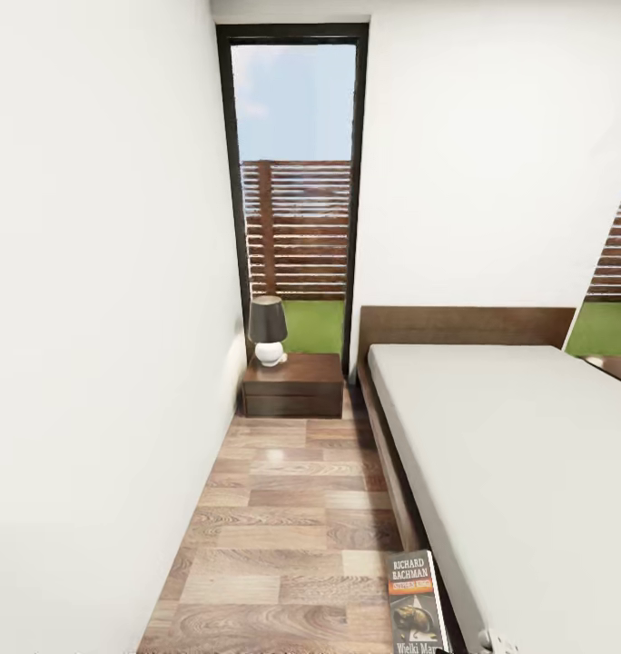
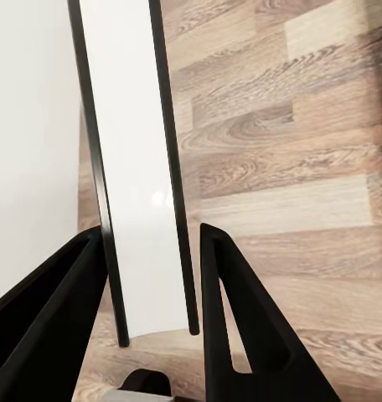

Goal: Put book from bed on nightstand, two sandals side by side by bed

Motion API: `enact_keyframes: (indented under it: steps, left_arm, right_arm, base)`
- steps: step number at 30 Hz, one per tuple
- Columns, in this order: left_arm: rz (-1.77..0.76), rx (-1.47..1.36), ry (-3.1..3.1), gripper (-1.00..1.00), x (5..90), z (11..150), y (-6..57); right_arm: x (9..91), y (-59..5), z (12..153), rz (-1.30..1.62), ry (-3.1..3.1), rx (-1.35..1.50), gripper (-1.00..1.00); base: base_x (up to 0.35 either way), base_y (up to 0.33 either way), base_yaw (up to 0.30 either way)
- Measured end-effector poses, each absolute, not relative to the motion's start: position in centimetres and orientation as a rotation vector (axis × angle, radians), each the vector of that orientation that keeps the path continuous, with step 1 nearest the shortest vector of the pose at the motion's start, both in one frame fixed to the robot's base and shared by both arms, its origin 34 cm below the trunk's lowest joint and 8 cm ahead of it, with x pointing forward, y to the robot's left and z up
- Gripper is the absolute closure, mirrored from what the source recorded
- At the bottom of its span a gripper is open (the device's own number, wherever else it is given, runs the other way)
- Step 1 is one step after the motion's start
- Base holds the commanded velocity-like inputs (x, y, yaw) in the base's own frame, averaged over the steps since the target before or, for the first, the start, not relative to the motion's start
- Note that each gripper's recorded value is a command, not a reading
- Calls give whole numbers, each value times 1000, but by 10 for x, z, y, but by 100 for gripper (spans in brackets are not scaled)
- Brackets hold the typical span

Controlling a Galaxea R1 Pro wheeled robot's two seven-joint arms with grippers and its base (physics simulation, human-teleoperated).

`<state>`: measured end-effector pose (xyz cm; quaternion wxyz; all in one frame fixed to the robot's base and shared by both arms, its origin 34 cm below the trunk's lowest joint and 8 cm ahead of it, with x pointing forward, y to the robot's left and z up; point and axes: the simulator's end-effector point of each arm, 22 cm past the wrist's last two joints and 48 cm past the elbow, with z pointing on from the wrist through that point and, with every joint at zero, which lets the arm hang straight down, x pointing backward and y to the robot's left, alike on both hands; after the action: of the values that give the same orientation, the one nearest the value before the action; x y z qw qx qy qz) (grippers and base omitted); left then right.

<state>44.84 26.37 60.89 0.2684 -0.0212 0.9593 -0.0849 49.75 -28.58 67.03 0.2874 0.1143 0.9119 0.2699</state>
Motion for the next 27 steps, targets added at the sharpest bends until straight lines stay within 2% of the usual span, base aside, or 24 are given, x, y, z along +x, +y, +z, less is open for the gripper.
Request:
enact_keyframes:
  steps: [19, 27]
  left_arm:
    - [-230, -60, 2607, -100, 442, 603, 264]
    - [-230, -60, 2607, -100, 442, 603, 264]
  right_arm:
    - [493, -286, 663, 719, 2454, 314, 100]
    - [492, -286, 663, 719, 2454, 312, 100]
  base:
    - [1, 0, 0]
    - [205, 0, 0]
